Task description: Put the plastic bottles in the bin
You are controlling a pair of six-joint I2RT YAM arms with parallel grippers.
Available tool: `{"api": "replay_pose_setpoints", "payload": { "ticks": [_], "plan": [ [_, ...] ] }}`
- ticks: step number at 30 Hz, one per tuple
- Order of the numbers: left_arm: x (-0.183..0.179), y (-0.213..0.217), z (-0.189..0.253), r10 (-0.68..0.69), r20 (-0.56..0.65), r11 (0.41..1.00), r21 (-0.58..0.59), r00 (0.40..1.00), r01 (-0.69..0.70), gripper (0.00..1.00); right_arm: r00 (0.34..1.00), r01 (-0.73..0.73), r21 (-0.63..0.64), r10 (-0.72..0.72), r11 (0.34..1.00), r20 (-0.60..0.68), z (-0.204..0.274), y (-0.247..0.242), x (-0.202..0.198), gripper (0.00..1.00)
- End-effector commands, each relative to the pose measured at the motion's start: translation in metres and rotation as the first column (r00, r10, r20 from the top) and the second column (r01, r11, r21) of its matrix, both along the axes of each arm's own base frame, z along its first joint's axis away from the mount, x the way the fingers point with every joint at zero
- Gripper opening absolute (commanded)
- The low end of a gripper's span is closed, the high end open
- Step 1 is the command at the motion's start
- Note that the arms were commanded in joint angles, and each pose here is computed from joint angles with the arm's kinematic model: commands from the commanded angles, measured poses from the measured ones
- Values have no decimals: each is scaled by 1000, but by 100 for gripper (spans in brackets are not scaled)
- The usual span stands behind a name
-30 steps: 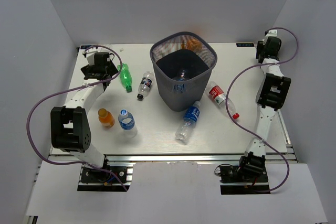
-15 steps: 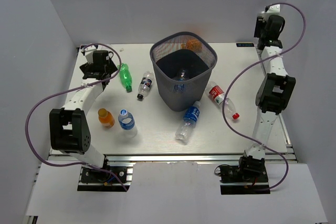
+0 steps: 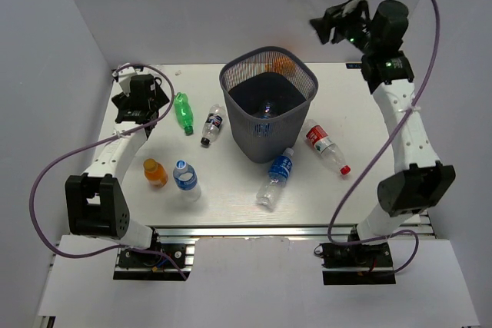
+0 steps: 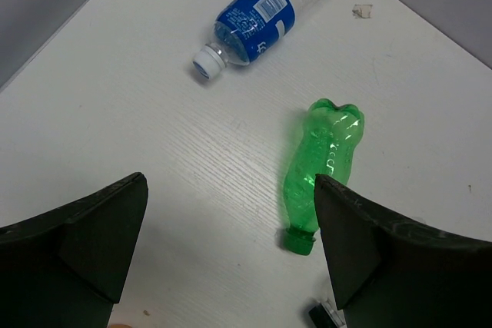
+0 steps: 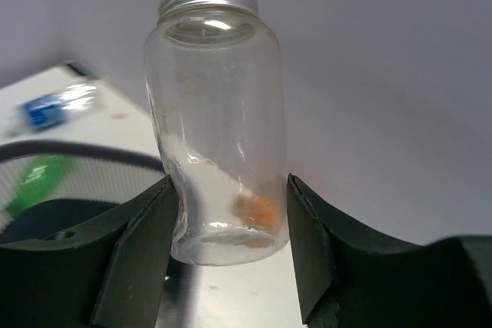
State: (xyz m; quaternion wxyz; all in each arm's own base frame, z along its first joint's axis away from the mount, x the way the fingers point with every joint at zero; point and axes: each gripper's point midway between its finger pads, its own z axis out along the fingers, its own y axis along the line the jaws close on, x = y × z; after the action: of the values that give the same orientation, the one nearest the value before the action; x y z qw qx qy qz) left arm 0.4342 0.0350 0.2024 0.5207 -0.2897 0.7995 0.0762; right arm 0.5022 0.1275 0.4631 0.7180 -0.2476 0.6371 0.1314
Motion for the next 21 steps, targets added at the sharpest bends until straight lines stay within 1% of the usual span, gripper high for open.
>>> {"api": "replay_pose_setpoints", "payload": {
  "ticks": [1,2,4,6,7,9,11,12,13,16,18,19,20,21],
  "plan": [
    [-8,-2,15,-12,41,1000,-14,999,13,98,962,-264,0,263,964,-69,-17,58,-48,0],
    [-9,-1,14,-8,37,1000,-12,999,9,98,952,-292,3,291,956,-98,-28,65,-54,0],
    [-11,0,10,-4,26,1000,-9,1000,4,98,938,-333,8,333,943,-95,-28,78,-72,3],
    [-12,0,9,-10,29,1000,-11,1000,10,98,931,-343,25,343,939,-121,-46,84,-76,3],
    [-13,-2,6,-16,25,1000,-15,1000,16,98,932,-340,34,341,940,-119,-44,83,-81,3],
    [-14,-3,4,-22,18,1000,-18,1000,22,98,925,-341,52,345,938,-157,-58,85,-85,3],
    [-16,-2,3,-21,8,1000,-16,1000,21,98,921,-346,62,352,936,-165,-59,85,-92,5],
    [-17,-1,3,-17,8,1000,-14,1000,17,98,914,-358,62,363,932,-181,-68,86,-96,7],
    [-18,-1,3,-16,6,1000,-12,1000,16,98,917,-363,51,366,930,-161,-65,85,-99,21],
    [-21,-1,4,-21,13,1000,-10,1000,21,98,916,-361,51,365,931,-165,-69,84,-104,49],
    [-21,-2,5,-28,17,1000,-10,999,28,98,919,-354,56,358,934,-161,-66,82,-107,62],
    [-21,-3,6,-30,19,1000,-10,999,30,98,920,-352,60,357,934,-161,-64,81,-109,74],
    [-20,-4,7,-40,23,999,-11,999,40,98,921,-349,62,355,935,-159,-62,81,-110,78],
    [-20,-5,5,-45,17,999,-11,999,45,98,925,-341,61,347,938,-153,-60,79,-111,85]
  ]
}}
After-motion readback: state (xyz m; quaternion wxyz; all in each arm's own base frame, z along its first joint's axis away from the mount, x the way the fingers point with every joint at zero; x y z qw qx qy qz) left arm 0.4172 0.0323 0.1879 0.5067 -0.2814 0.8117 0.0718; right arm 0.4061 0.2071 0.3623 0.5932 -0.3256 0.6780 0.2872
